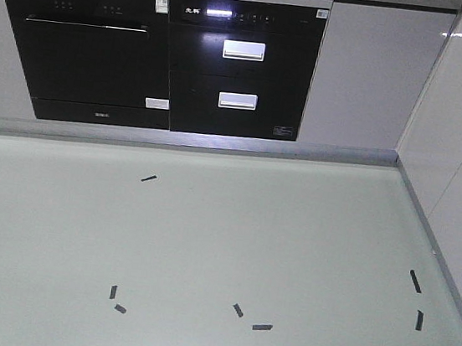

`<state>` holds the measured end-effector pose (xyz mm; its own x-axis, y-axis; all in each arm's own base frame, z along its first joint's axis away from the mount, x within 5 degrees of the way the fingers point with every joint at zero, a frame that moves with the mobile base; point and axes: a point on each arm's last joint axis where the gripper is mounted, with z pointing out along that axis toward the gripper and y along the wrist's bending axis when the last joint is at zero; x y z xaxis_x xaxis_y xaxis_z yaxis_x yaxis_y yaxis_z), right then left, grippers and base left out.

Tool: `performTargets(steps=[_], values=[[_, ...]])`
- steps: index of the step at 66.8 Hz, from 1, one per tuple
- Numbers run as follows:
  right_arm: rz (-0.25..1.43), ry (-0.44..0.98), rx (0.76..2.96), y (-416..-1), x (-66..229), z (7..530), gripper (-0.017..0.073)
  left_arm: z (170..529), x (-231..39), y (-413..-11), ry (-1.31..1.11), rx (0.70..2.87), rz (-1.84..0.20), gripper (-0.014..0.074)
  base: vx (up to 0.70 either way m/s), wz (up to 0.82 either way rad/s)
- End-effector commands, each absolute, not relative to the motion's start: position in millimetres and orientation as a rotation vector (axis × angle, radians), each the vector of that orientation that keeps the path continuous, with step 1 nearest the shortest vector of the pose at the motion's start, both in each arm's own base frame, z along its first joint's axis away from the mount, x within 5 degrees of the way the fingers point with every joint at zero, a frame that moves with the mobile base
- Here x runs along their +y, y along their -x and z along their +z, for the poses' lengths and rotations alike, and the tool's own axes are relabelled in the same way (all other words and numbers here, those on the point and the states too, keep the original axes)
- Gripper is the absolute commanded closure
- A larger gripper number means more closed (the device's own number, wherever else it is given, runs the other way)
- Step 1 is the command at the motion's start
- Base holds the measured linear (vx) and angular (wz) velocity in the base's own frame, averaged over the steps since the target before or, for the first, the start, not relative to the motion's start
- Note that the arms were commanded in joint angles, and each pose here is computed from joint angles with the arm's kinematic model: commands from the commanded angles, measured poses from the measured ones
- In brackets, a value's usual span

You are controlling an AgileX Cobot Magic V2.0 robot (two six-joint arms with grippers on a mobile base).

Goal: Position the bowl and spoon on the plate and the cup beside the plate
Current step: 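Drive the base toward the counter holding the spoon and bowl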

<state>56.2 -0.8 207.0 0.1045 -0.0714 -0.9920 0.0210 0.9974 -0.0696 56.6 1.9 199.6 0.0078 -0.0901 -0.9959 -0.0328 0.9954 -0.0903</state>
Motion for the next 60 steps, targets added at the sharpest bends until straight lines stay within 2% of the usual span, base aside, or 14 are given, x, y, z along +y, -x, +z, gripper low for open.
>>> performTargets(steps=[1,60], values=[[-0.078,0.042,1.388,-55.0,-1.0,211.6,0.0570,212.7,1.3,-54.2,0.088,1.462,-0.058,0.0600,0.00,0.00],[-0.078,0.042,1.388,-55.0,-1.0,211.6,0.0570,212.7,1.3,-54.2,0.088,1.462,-0.058,0.0600,0.00,0.00]])
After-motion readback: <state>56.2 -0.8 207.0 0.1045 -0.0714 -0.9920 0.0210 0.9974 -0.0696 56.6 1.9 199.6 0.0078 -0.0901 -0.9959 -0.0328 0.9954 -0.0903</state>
